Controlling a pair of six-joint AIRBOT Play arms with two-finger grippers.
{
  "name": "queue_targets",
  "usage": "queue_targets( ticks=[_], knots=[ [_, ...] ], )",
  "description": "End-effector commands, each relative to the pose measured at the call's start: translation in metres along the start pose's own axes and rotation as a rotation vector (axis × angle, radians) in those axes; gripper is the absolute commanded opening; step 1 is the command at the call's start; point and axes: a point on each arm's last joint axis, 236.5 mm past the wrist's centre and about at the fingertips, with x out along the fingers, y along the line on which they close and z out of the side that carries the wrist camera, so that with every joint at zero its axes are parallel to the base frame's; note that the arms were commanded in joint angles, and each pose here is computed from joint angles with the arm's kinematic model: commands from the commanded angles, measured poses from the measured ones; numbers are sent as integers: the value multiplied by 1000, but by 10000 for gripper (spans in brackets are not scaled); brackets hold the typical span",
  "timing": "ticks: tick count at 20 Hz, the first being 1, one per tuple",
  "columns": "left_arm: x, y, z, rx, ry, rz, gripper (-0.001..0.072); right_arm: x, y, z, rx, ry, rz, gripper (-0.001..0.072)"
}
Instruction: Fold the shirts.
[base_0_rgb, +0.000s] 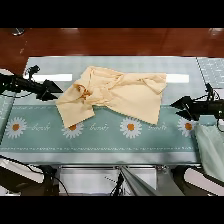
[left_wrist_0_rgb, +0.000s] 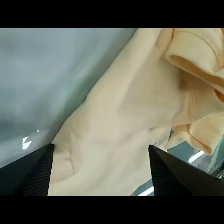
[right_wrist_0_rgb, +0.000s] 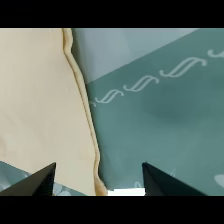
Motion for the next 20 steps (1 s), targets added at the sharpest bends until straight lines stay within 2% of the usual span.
queue_targets(
  ticks=[1, 6, 7, 8, 9, 10, 16, 20],
  knots=[
    [16, -15, -15, 31, 81, -31, 702, 0, 0, -1, 3, 0, 3, 619],
    [32, -23, -24, 63, 134, -17, 695, 0, 0, -1, 3, 1, 3, 619],
    [34, -21, -26, 71, 146, 1, 680, 0, 0, -1, 3, 1, 3, 619],
    [35, -16, -29, 74, 163, 33, 615, 0, 0, -1, 3, 1, 3, 619],
    [36, -7, -34, 75, 184, 81, 295, 0, 0, -1, 2, 1, 2, 619],
    [36, 3, -37, 82, 204, 126, 24, 0, 0, -1, 2, 1, 2, 619],
    [33, 6, -39, 80, 212, 157, 23, 25, -9, -32, 14, 83, -26, 619],
    [33, 6, -40, 68, 214, 157, 23, 60, 10, -56, -43, 164, -25, 619]
  ],
)
